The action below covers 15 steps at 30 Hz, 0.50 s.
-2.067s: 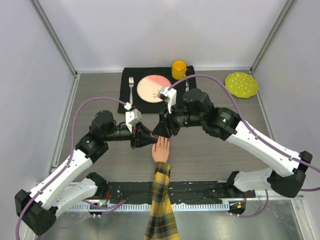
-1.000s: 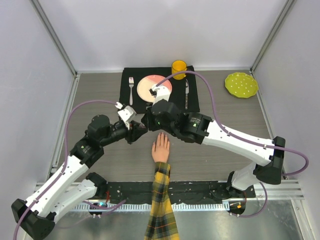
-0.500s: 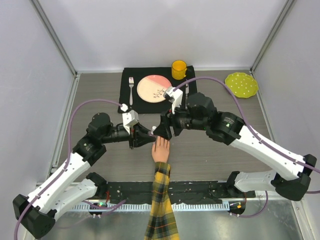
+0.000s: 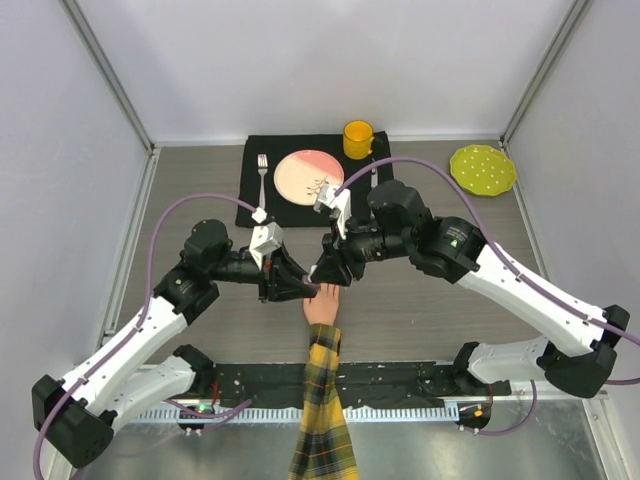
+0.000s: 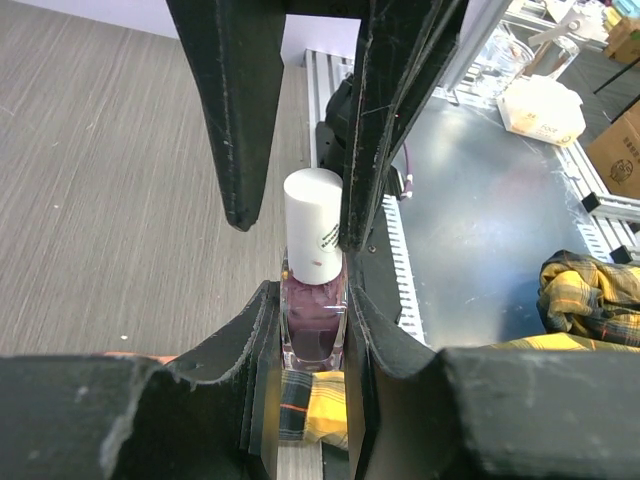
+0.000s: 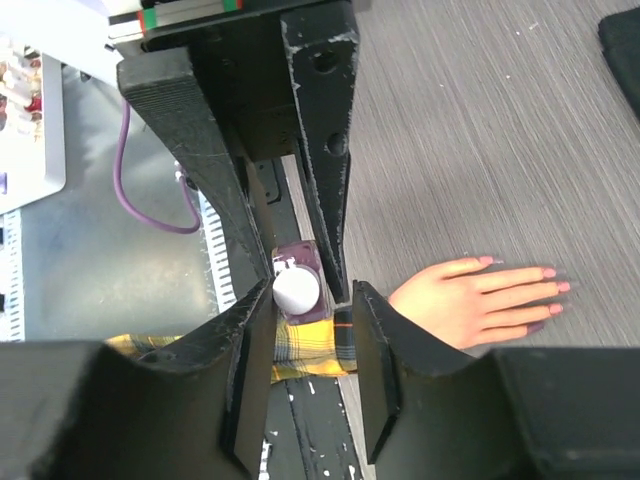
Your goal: Paint the nails
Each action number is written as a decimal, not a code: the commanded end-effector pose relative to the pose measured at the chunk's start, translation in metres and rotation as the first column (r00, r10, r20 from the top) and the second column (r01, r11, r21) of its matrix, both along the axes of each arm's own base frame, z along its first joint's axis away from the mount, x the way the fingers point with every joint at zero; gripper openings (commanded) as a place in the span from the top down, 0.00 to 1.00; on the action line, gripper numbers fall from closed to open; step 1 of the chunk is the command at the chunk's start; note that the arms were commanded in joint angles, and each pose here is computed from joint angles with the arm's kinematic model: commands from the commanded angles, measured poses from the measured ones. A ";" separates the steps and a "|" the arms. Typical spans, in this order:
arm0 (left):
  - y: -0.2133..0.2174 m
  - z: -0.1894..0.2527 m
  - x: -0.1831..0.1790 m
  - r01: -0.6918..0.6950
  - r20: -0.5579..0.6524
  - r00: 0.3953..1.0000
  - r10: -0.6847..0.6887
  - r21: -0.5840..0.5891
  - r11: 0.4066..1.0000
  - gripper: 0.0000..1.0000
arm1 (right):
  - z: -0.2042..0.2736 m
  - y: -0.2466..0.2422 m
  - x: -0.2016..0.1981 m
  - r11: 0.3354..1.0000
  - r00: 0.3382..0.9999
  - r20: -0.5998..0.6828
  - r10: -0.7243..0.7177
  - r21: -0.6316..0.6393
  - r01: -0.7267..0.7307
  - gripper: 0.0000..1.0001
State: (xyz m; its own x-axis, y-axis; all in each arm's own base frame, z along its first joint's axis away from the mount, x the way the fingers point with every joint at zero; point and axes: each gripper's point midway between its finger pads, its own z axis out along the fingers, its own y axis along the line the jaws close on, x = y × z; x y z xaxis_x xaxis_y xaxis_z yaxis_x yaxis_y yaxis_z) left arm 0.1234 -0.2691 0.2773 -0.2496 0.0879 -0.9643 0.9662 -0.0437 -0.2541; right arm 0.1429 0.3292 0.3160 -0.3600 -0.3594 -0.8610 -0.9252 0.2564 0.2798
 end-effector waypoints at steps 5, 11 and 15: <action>-0.001 0.027 -0.004 0.039 0.065 0.997 -0.035 -0.056 0.998 1.00 | 0.018 0.010 -0.003 0.996 0.996 0.028 0.087 0.033 -0.088 0.71; 0.001 0.028 0.009 -0.049 0.106 0.993 0.054 -0.050 0.998 1.00 | 0.009 0.013 -0.004 0.995 0.995 -0.001 0.099 0.017 -0.099 0.99; 0.013 0.021 0.049 -0.303 0.168 0.938 0.302 -0.021 0.953 1.00 | 0.001 0.014 0.005 1.000 0.999 -0.022 0.028 0.001 -0.028 0.99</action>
